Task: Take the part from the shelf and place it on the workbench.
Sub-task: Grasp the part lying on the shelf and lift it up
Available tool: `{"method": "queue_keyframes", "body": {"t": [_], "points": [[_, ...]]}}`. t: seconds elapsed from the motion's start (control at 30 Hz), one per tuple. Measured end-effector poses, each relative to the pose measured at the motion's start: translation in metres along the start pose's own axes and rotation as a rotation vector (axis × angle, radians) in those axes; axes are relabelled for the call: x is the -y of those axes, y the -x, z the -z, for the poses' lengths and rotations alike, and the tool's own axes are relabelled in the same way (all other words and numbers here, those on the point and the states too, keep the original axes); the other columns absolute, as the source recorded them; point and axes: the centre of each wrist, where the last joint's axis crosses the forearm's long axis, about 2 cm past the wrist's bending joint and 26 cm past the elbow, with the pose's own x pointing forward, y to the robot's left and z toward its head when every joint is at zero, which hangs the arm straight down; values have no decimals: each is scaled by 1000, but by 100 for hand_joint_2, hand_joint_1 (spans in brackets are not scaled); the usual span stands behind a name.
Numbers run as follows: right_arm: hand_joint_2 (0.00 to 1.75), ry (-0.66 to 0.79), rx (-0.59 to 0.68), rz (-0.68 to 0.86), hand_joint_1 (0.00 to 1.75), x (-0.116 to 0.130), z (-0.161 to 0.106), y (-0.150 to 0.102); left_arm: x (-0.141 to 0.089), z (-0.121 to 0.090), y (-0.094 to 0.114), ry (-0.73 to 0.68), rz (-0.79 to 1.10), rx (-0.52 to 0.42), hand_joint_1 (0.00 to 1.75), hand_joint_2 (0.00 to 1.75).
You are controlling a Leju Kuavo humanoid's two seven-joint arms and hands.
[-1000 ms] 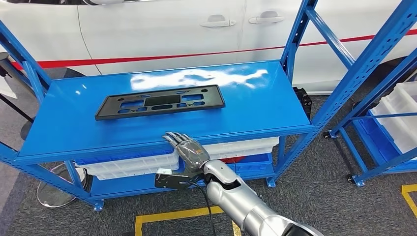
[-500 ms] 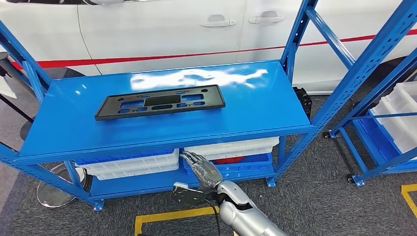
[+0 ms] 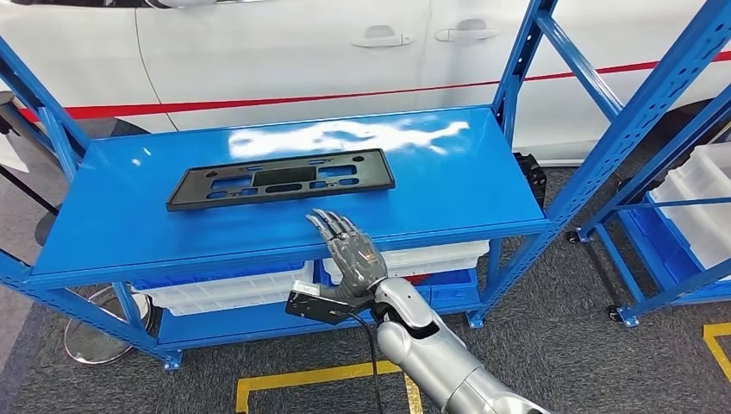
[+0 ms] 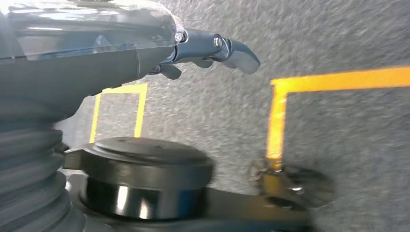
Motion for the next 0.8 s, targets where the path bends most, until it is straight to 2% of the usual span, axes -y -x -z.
{"method": "queue_keyframes", "body": {"t": [0.1,0.23,0.43,0.8], "points": [[175,18,32,7,0,10,6,-10,4,-2,4,28,89,61,0,175],[175,-1,75,58,0,19,24,-25,5,-3,-7,102,155,100,0,0],[175,-34,93,102,0,11,32,-32,6,-4,-15,115,139,123,0,0],[175,-74,43,117,0,-10,24,-13,6,-3,-12,183,104,121,0,0]]}}
